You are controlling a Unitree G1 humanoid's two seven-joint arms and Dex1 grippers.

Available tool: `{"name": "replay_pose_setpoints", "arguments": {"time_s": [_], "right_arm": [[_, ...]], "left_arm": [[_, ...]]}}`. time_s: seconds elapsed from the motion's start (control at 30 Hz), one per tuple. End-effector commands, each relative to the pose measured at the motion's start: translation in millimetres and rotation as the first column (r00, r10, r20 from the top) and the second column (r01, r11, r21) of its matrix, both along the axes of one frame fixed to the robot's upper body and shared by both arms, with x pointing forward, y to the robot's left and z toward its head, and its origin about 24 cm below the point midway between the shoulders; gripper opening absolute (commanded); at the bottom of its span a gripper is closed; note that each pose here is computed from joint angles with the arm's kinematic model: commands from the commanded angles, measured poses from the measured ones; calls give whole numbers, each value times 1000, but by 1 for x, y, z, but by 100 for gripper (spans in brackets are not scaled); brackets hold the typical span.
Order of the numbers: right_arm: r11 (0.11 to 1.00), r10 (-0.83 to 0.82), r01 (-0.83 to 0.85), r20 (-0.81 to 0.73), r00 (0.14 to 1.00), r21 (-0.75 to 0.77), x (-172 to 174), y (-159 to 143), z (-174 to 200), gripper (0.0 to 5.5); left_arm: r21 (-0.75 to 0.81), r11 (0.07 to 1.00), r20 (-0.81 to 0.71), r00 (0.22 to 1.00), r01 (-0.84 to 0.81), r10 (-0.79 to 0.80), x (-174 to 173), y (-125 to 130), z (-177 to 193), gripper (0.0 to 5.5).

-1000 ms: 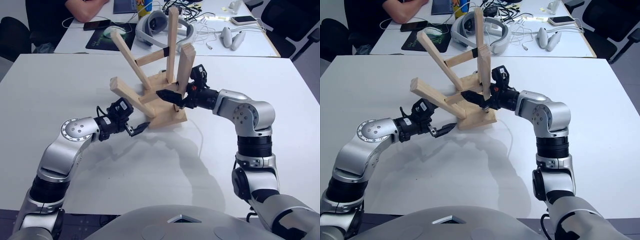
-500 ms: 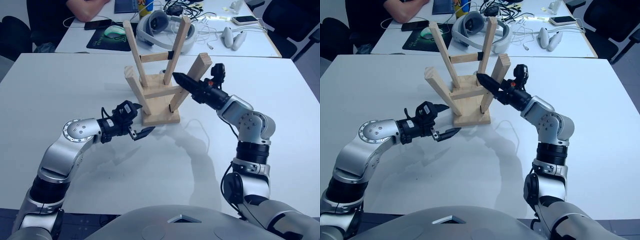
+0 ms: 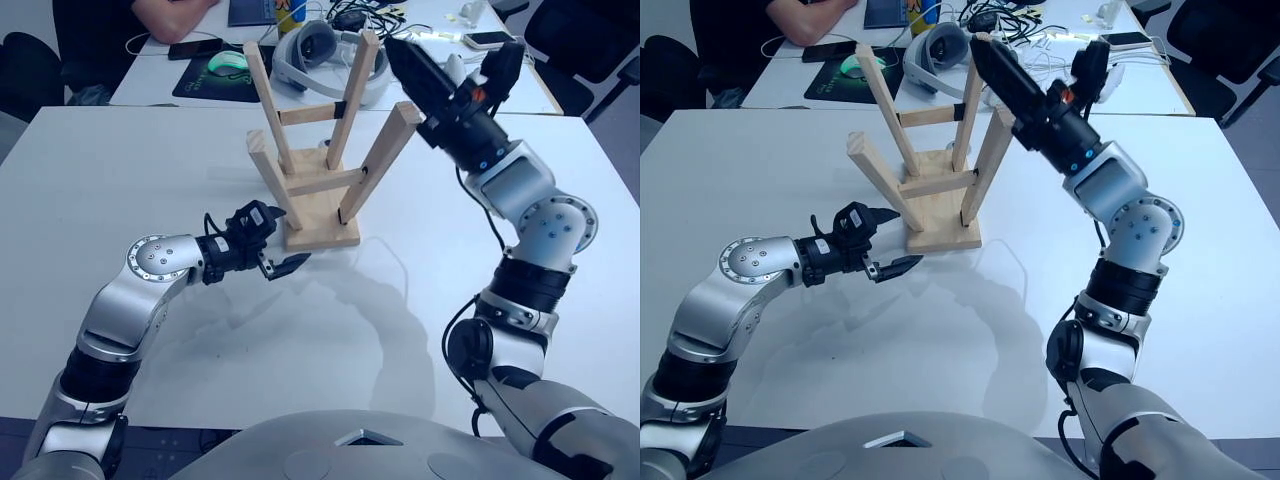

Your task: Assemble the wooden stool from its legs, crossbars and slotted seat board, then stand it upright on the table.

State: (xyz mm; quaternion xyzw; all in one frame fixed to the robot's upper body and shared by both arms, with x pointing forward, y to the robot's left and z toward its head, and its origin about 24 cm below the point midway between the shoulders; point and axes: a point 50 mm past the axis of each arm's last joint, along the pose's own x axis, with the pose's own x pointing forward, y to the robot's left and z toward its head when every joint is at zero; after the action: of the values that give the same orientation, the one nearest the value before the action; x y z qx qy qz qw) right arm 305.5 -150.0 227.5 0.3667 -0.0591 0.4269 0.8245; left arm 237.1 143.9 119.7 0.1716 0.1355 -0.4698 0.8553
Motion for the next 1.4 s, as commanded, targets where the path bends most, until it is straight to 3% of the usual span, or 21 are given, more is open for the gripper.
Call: {"name": "replay_pose_setpoints", "arguments": {"time_s": [0.03, 0.13, 0.23, 0.3, 0.4, 0.83, 1.13, 1.4], "right_arm": [[978, -203, 208, 187, 961, -9, -3, -15, 56, 503], [908, -329, 393, 330, 885, -149, -8, -21, 62, 459], [881, -257, 383, 399, 880, -278, -18, -12, 42, 414], [891, -278, 386, 385, 880, -239, -21, -7, 34, 385], [883, -226, 357, 391, 892, -305, -26, 4, 15, 335], [933, -177, 288, 418, 891, -217, -20, 18, 36, 139], [895, -167, 306, 392, 905, -325, -10, 22, 17, 2], [887, -205, 335, 380, 902, -317, -9, 18, 10, 0]], "left_arm": [[10, 1000, 8, 1000, -1, 1, 2, 0, 0, 458], [12, 1000, 8, 1000, -8, 8, 1, 2, -1, 458], [15, 1000, 7, 1000, -14, 14, 2, 4, -2, 458], [14, 1000, 7, 1000, -15, 15, 1, 4, -3, 458], [12, 1000, 5, 1000, -16, 16, 0, 2, -5, 458], [63, 997, -36, 998, -51, 53, -9, 3, -31, 458], [-40, 990, 24, 990, -135, 136, -1, -4, -40, 458], [54, 958, -30, 959, -281, 283, 12, 10, -69, 358]]}}
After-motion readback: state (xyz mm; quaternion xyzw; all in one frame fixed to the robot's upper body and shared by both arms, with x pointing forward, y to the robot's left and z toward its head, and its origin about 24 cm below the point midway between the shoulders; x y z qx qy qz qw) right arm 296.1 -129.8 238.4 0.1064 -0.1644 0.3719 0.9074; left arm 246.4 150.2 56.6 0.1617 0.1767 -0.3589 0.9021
